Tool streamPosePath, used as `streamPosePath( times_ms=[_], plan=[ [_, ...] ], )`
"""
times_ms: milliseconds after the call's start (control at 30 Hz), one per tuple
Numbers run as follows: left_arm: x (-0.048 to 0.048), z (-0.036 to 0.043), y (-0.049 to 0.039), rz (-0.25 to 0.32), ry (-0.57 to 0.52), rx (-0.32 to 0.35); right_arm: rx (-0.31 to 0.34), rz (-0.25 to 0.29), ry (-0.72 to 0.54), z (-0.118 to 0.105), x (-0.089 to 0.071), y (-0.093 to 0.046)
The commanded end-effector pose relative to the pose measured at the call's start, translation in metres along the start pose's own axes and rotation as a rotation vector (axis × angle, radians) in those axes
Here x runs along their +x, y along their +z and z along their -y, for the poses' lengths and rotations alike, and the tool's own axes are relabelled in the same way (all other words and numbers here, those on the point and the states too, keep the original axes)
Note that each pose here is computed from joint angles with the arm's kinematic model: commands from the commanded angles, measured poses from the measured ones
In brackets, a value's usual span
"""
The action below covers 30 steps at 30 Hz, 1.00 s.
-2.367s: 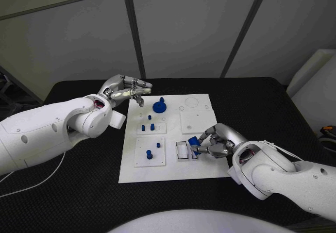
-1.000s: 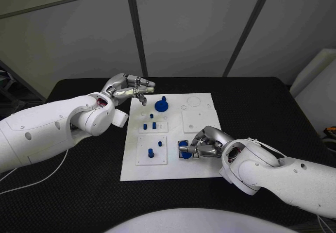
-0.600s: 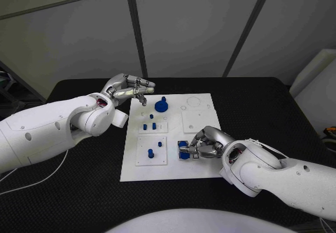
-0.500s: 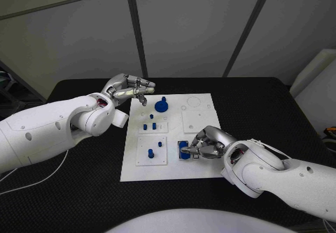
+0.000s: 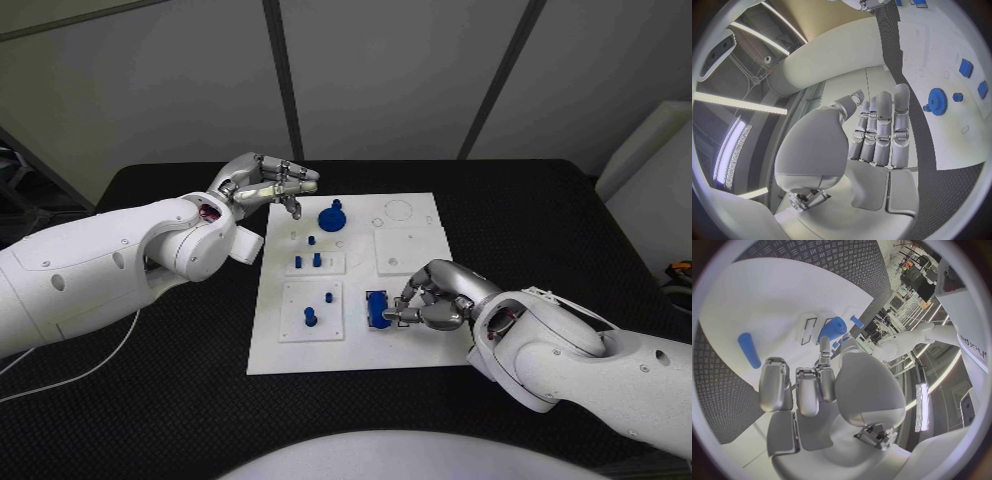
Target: Assemble the parts on the task board
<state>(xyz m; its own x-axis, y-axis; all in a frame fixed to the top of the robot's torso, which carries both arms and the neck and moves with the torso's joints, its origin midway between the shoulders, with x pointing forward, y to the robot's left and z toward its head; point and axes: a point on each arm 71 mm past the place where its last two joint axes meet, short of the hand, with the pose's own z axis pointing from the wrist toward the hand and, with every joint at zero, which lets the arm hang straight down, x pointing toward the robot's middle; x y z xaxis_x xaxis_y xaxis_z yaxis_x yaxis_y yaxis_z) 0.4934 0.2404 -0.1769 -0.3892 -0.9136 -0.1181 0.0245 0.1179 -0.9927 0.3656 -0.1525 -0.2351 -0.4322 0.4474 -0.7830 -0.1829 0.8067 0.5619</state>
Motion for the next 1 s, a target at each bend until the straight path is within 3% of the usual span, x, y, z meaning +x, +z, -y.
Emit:
streamPosePath(
  times_ms=[33,233,467,1000],
  plan=[
    [0.0016,0.0011,0.0004,-0.011,-0.005,0.007,-0.036,-0.022,-0.031,-0.003,0.001,0.001],
    [0.0015,0.0009,0.0001,-0.011,-0.005,0.006,-0.024,-0.031,-0.044,-0.002,0.003,0.003],
    [0.0016,0.0009,0.0001,-0.011,-0.005,0.006,0.000,-0.006,-0.061,0.001,0.003,0.008],
    [0.0012,0.0004,0.0001,-0.013,-0.005,0.003,-0.017,-0.013,-0.057,-0.003,0.005,0.010]
  ],
)
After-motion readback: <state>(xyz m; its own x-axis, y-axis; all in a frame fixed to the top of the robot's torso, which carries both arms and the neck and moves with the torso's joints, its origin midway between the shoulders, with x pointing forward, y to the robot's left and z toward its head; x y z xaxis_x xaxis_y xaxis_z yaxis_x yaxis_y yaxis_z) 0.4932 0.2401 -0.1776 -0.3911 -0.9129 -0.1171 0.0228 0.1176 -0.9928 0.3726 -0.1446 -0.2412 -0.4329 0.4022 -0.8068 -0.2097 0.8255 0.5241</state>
